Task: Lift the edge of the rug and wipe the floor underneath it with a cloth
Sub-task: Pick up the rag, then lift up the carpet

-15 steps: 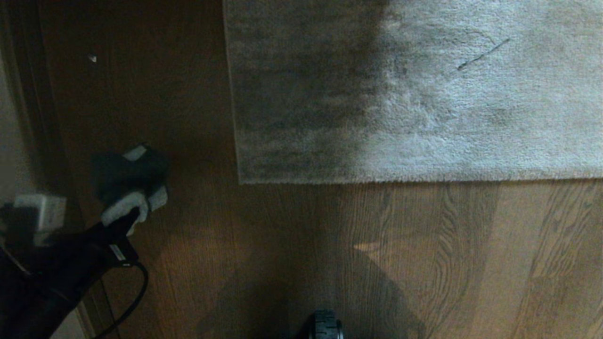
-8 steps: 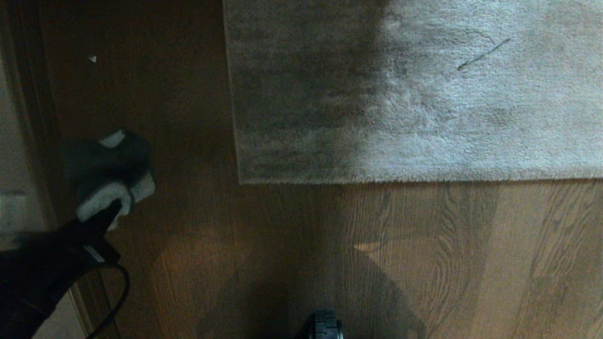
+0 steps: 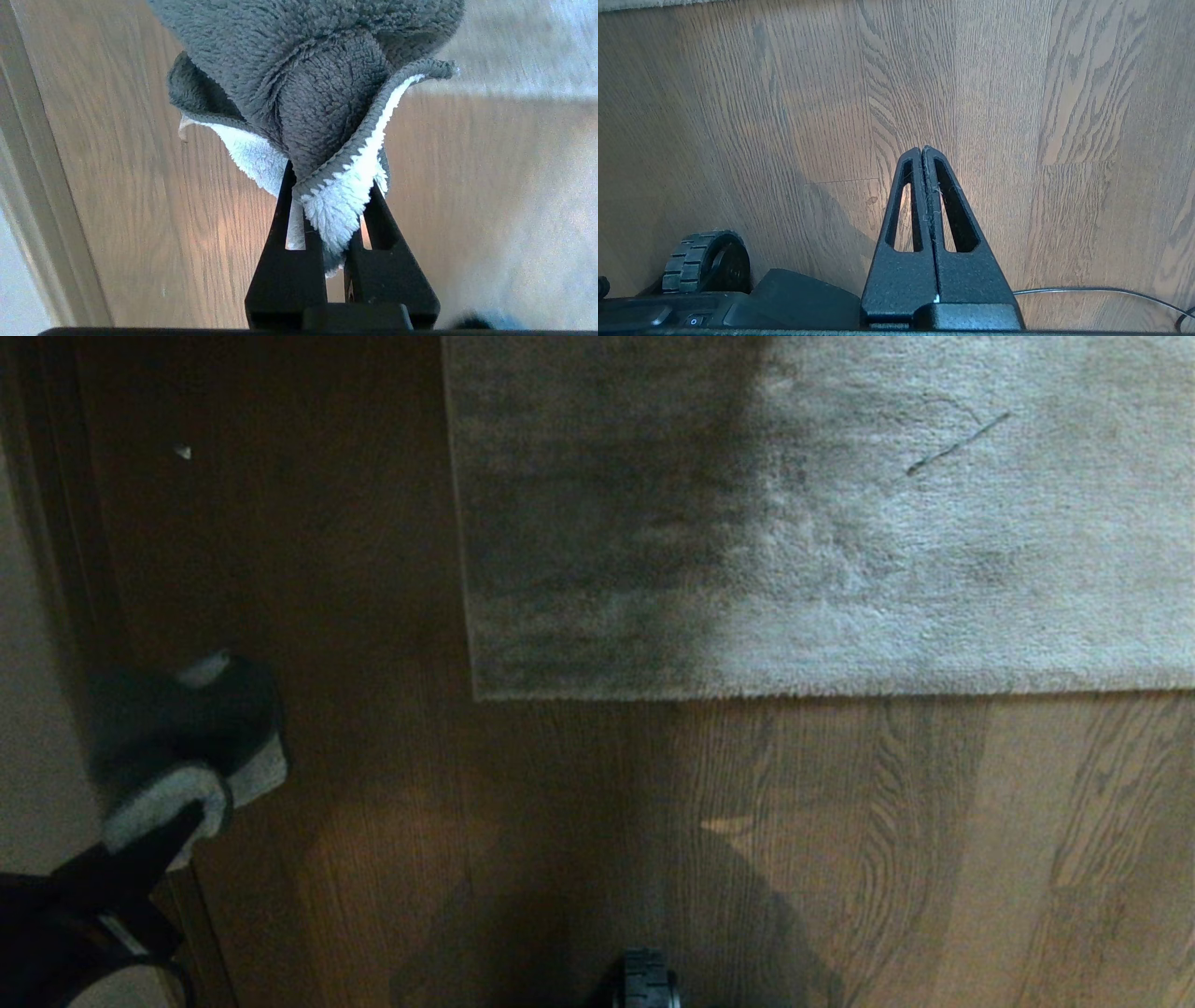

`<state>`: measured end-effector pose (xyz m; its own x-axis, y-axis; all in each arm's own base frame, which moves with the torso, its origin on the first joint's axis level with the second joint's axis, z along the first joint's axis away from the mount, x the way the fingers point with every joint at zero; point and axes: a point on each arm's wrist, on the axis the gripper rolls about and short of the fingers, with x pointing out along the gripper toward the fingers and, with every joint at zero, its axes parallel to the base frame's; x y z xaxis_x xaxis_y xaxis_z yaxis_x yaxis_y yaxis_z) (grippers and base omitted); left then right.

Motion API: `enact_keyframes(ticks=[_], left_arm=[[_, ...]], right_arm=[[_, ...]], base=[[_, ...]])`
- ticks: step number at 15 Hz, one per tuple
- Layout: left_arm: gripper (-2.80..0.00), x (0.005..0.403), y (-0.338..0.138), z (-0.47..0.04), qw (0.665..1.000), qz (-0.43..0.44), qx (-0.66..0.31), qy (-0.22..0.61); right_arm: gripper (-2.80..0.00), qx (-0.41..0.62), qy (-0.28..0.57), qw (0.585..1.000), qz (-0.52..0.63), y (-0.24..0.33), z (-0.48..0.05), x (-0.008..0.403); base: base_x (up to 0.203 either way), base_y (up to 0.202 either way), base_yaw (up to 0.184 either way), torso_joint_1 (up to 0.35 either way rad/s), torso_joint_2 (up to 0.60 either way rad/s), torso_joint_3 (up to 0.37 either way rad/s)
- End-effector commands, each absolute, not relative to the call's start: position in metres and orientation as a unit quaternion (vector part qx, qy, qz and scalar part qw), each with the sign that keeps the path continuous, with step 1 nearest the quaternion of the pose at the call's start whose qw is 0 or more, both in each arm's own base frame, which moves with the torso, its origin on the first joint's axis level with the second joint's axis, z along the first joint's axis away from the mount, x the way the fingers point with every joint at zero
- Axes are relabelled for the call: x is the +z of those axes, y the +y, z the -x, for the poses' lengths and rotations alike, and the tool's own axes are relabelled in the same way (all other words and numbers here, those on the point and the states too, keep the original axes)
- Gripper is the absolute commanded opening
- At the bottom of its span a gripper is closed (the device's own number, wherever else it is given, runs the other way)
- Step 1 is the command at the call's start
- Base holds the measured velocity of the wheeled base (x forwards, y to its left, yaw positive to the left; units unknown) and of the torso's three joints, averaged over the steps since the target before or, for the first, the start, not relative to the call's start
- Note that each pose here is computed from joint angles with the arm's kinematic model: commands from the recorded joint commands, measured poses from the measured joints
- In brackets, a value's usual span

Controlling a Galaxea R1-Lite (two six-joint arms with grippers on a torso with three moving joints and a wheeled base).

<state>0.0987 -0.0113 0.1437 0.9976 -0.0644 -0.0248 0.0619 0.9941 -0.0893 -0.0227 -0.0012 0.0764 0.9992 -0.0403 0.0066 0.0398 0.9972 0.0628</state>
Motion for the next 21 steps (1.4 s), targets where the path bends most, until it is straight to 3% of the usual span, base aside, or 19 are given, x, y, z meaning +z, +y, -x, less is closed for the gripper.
enact_keyframes(ticks=[1,10,17,21], left_arm=[[-2.80,0.144,-0.009,-0.071,0.998,0.046,-0.038,0.000],[-2.80,0.107,0.001,-0.006,0.998,0.046,-0.036,0.016],[-2.80,0.082,0.001,0.000,0.990,0.032,-0.054,0.128],[-2.80,0.080,0.001,0.000,0.988,0.034,-0.052,0.138]], right_arm=[[-2.80,-0.020,-0.004,0.999,-0.032,-0.001,0.023,0.076],[-2.80,-0.020,-0.005,0.999,-0.032,-0.001,0.023,0.076],[-2.80,-0.020,-0.005,0.999,-0.031,-0.001,0.023,0.076],[-2.80,-0.020,-0.004,0.999,-0.031,-0.001,0.023,0.076]], base=[[0.000,0.000,0.000,0.000,0.00,0.000],[0.000,0.000,0.000,0.000,0.00,0.000],[0.000,0.000,0.000,0.000,0.00,0.000],[0.000,0.000,0.000,0.000,0.00,0.000]])
